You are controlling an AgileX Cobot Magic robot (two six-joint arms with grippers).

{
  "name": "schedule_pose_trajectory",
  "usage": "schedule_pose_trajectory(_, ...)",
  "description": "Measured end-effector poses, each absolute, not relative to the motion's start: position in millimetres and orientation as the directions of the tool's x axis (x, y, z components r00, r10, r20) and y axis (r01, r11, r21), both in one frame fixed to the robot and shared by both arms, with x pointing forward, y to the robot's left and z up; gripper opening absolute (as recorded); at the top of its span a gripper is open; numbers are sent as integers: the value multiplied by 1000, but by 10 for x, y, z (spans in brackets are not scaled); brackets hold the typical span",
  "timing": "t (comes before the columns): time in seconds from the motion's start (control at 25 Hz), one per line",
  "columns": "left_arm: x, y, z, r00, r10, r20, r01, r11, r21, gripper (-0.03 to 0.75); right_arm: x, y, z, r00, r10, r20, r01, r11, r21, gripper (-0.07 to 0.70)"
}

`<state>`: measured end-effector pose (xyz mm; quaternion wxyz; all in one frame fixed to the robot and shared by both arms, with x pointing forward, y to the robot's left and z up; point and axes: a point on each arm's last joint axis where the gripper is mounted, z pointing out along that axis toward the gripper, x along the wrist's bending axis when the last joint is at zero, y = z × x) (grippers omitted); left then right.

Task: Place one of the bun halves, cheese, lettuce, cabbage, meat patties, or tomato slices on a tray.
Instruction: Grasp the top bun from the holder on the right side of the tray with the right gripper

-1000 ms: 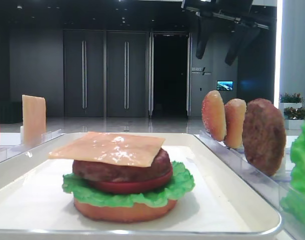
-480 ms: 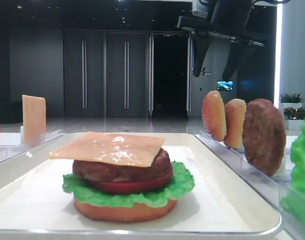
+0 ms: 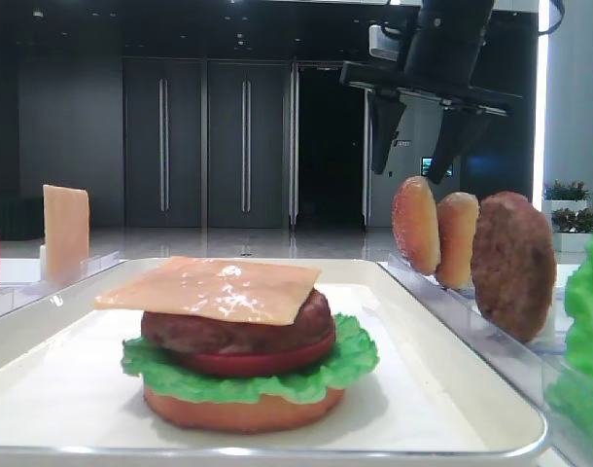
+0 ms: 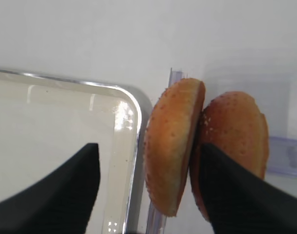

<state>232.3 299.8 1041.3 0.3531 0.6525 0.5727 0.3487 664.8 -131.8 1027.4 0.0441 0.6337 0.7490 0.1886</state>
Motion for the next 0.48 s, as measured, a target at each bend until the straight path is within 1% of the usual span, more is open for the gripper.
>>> schedule_pose_trajectory(0.48,2323,2998,10413,101,994,51,501,-95,860,535,6710,-1296,10077,-187,968,168,942,128,311,450)
